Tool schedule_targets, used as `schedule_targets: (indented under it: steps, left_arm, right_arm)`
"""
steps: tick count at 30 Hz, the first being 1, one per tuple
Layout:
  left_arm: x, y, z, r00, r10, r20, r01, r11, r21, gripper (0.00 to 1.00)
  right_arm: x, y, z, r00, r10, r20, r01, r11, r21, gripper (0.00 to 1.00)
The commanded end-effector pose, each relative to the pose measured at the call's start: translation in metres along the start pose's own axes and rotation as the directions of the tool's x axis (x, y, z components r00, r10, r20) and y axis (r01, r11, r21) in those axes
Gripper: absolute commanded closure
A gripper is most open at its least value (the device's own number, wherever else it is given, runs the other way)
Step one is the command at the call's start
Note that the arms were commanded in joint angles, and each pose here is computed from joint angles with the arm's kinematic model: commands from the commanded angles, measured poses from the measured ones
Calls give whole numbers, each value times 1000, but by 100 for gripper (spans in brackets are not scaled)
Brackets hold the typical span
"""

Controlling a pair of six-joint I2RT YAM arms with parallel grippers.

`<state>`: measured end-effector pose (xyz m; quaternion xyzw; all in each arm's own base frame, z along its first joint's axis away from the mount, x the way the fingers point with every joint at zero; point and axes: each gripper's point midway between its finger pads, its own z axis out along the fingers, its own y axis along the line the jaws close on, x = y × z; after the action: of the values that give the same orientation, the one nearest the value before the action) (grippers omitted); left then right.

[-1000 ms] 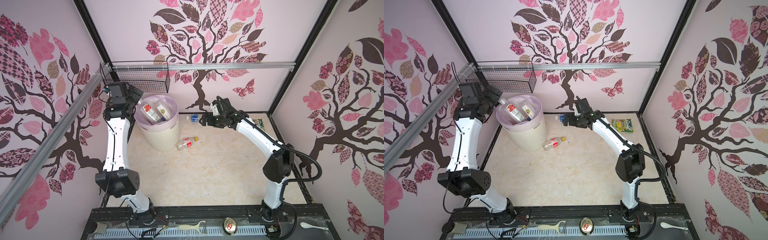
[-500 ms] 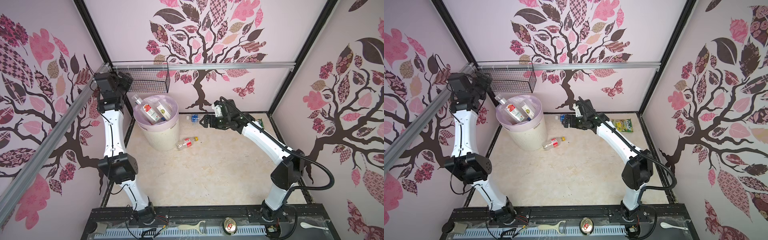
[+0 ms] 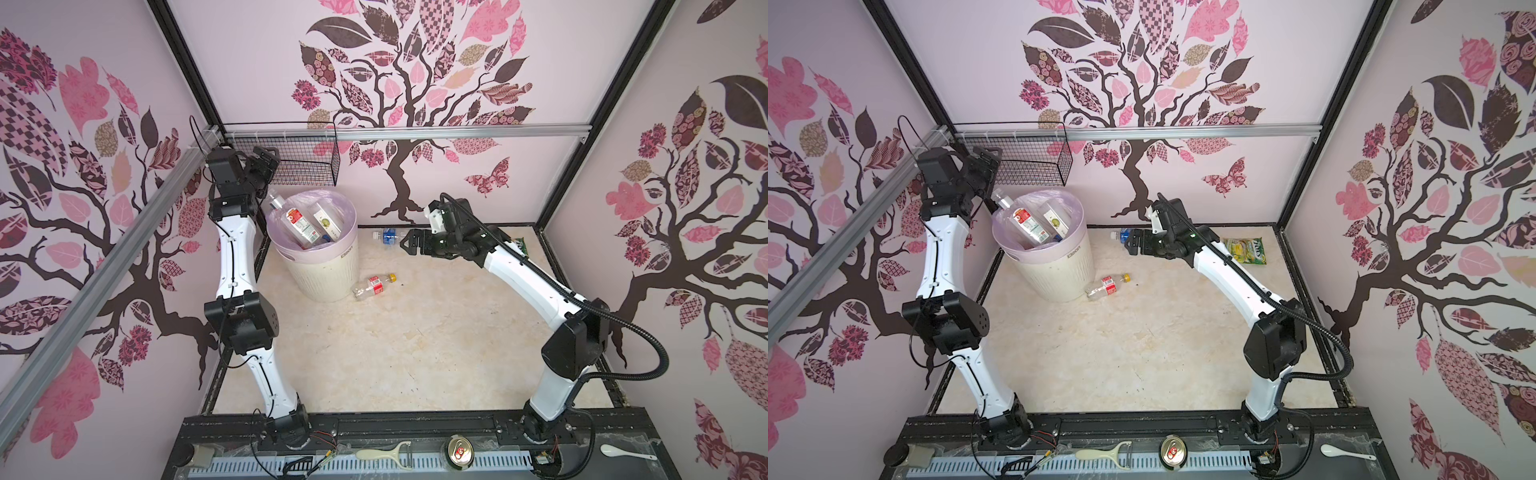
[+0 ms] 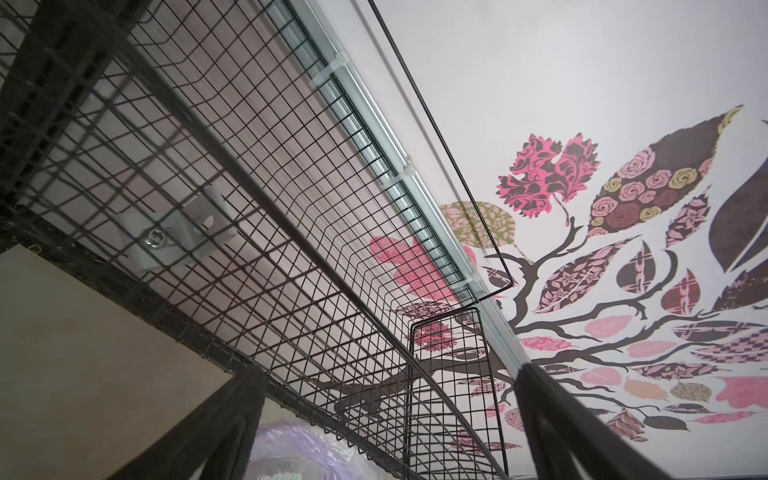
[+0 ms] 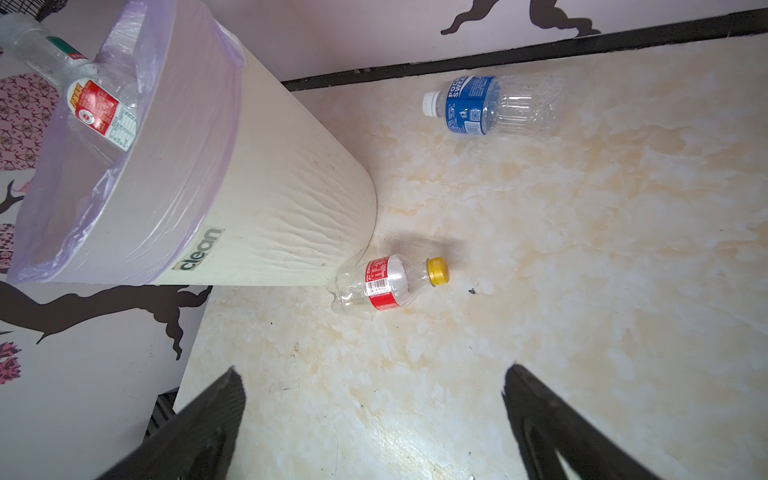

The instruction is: Throw the plastic bottles in the bin

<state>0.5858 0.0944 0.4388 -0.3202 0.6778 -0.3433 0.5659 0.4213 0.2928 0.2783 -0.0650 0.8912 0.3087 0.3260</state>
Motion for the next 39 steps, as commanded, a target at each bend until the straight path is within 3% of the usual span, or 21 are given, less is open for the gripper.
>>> schedule_targets:
  steps: [1,17,30,39]
  left_arm:
    - [5,-7,0,1000,28,-11,-28,999,23,2]
    - [18,13,-6,998,51,-33,-53,997,-57,2]
    - [0,-39,-3,996,91,4,-91,993,80,2]
    - [21,-7,15,997,64,-46,-63,998,12,2]
  right_arm:
    - [-13,6,-16,999,-15,43,16,1000,-11,0]
    - [-12,7,-16,999,2,36,-1,1000,-29,0]
    - [-10,2,-15,999,10,33,-9,1000,-22,0]
    - [-11,-2,-17,999,10,39,-10,1000,-12,0]
